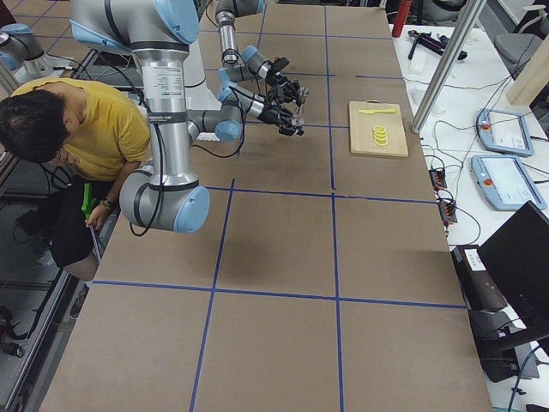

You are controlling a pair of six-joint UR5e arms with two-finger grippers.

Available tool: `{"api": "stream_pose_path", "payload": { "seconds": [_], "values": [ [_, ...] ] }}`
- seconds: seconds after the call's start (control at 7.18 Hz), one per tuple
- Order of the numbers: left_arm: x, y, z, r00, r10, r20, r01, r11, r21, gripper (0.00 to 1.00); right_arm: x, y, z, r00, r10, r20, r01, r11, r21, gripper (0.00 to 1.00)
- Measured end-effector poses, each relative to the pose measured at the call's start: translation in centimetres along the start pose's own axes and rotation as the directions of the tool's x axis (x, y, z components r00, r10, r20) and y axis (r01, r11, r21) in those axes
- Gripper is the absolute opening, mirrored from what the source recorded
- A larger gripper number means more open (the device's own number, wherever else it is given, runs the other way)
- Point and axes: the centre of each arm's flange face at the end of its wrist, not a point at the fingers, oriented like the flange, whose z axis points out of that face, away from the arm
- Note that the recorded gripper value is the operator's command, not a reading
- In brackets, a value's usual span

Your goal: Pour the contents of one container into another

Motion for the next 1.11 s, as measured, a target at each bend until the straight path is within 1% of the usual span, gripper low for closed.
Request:
{"api": "stream_pose_path", "payload": {
  "seconds": [0.28,0.56,0.84,1.11],
  "values": [
    [0.2,0.9,-0.1,1.000,0.002,-0.002,-0.002,1.000,-0.011,0.00,-4.2,-3.2,-1.3,1.000,-0.026,-0.015,0.026,1.000,-0.011,0.14],
    [0.2,1.3,-0.1,1.000,0.001,0.000,-0.001,1.000,-0.009,0.00,-7.6,-5.8,-2.5,0.995,-0.093,-0.028,0.092,0.995,-0.025,0.14],
    [0.3,1.3,-0.1,1.000,-0.001,-0.001,0.001,1.000,-0.008,0.00,-9.1,-6.8,-3.0,0.986,-0.164,-0.023,0.163,0.986,-0.030,0.14],
    [0.5,1.1,-0.1,1.000,-0.004,-0.007,0.004,1.000,-0.007,0.00,-10.3,-7.1,-3.3,0.975,-0.220,-0.022,0.218,0.974,-0.053,0.14]
  ]
}}
